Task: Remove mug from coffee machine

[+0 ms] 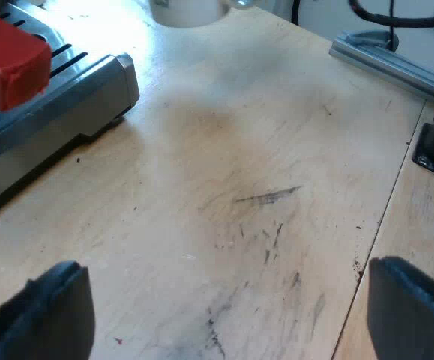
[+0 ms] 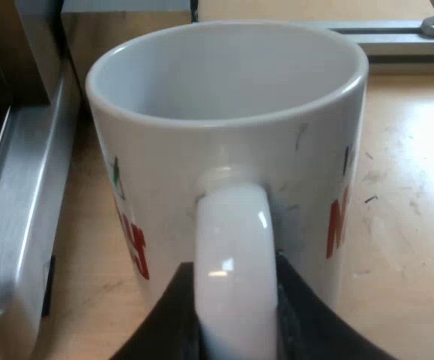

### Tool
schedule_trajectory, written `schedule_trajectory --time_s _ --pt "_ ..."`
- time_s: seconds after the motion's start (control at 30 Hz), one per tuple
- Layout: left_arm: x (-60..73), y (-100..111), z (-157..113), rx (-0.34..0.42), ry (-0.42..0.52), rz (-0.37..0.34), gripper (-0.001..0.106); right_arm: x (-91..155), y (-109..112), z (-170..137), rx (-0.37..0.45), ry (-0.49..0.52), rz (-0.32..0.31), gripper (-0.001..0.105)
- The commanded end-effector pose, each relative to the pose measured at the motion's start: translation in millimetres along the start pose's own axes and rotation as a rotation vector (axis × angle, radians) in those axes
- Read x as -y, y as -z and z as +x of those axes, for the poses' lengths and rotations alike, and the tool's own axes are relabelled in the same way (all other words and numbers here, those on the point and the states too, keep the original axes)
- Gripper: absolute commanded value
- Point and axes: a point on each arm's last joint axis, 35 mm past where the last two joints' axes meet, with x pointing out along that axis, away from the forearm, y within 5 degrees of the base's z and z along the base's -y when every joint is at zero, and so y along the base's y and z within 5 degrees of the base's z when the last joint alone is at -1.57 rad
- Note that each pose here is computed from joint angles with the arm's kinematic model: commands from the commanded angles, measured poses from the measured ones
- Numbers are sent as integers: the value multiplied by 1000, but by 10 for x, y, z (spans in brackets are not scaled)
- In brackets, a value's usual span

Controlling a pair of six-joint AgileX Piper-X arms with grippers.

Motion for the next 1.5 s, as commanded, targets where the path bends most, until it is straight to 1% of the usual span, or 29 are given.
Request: schedule_trajectory --time_s 0.03,0.13,0.2,0.23,0.33,0.37,0.47,0.53,0.73,0.83,1.1,1.23,1.3,1.37,1.43,1.47,1.5 --pt "8 -12 -7 7 -5 7 77 38 -90 91 94 6 40 0" --pt "9 -17 -7 11 -4 10 77 36 -37 182 128 -26 53 0" --pt "11 -27 -7 20 -2 15 77 36 -7 216 135 -24 42 0" --pt "11 -29 -7 21 -2 16 77 32 32 262 136 -25 8 0" --pt "12 -35 -7 26 -4 19 77 26 68 332 145 -28 -18 0" --pt "12 -36 -7 27 -4 19 77 23 63 386 164 -33 -32 0" --pt "11 -36 -7 27 -6 19 77 12 68 464 185 -33 -30 0" --pt "11 -36 -7 27 -6 19 77 4 74 548 213 -20 -14 0" --pt "11 -36 -7 27 -6 19 77 -75 178 693 193 -30 -22 0" --pt "9 -36 -7 28 -12 16 77 -94 198 730 200 -28 -20 0" --pt "5 -37 -7 31 -24 16 77 -102 218 744 190 -31 -20 0" --pt "-8 -40 -8 39 -61 16 77 -118 250 746 162 -40 -30 0" --pt "-11 -40 -8 40 -68 16 77 -123 278 751 136 -47 -22 1" --pt "-11 -40 -8 40 -68 16 77 -129 304 754 113 -53 2 8" --pt "-11 -40 -8 40 -68 16 77 -134 330 756 90 -58 18 22" --pt "-11 -40 -8 40 -68 16 77 -136 340 757 80 -60 14 28" --pt "-11 -40 -8 40 -68 16 77 -138 351 757 71 -61 11 37"
